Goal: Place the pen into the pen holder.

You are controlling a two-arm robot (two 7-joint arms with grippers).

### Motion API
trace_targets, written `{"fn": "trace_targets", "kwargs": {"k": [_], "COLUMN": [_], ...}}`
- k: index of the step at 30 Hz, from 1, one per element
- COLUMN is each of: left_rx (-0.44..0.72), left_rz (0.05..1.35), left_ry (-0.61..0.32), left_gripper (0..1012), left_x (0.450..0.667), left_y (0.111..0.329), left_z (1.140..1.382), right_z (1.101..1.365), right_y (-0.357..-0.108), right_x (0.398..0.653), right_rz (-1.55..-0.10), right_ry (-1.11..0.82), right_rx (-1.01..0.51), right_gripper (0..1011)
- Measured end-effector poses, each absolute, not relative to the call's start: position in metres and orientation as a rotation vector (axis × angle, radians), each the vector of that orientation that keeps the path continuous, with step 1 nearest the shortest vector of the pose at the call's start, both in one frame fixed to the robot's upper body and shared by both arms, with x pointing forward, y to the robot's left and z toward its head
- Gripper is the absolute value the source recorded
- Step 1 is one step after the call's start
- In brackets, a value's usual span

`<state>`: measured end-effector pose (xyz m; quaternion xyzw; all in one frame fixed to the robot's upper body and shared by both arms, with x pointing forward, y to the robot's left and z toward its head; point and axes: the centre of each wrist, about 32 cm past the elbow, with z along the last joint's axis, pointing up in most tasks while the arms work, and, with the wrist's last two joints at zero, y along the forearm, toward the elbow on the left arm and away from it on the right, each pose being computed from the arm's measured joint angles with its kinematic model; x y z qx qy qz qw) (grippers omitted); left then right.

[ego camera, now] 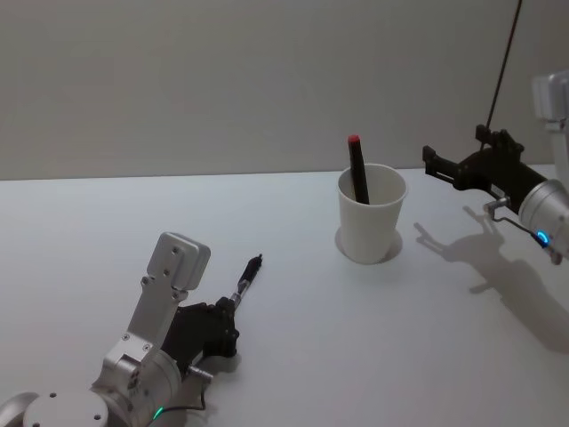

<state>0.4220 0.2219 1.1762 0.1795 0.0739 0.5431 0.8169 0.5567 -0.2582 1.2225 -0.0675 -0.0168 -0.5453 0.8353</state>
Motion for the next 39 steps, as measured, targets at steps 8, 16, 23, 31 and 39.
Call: {"fn": "trace_targets", "kwargs": {"k": [8, 16, 23, 31, 39], "left_rx": [0.387, 0.387, 0.386, 0.385, 0.382], "left_rz": [1.157, 1.157, 1.158, 1.158, 1.158], "left_ry": [0.16, 0.16, 0.159, 0.159, 0.159], "left_gripper": [150, 415, 651, 877, 1001], "left_x": [0.4219, 0.422, 0.422, 0.422, 0.4219], "left_y": [0.2219, 0.2219, 0.222, 0.2219, 0.2218], "left_z": [1.1758, 1.1758, 1.1759, 1.1761, 1.176], "right_z": [1.2225, 1.2225, 1.2225, 1.2225, 1.2225], "right_y": [-0.2582, -0.2582, -0.2582, -0.2582, -0.2581], "right_x": [0.5567, 0.5567, 0.5567, 0.5567, 0.5567], "right_rz": [-1.155, -1.155, -1.155, -1.155, -1.155], "right_ry": [-0.035, -0.035, -0.036, -0.035, -0.035], "right_rx": [-0.143, -0.143, -0.143, -0.143, -0.143], "right_gripper": [1002, 1002, 1002, 1002, 1002]}}
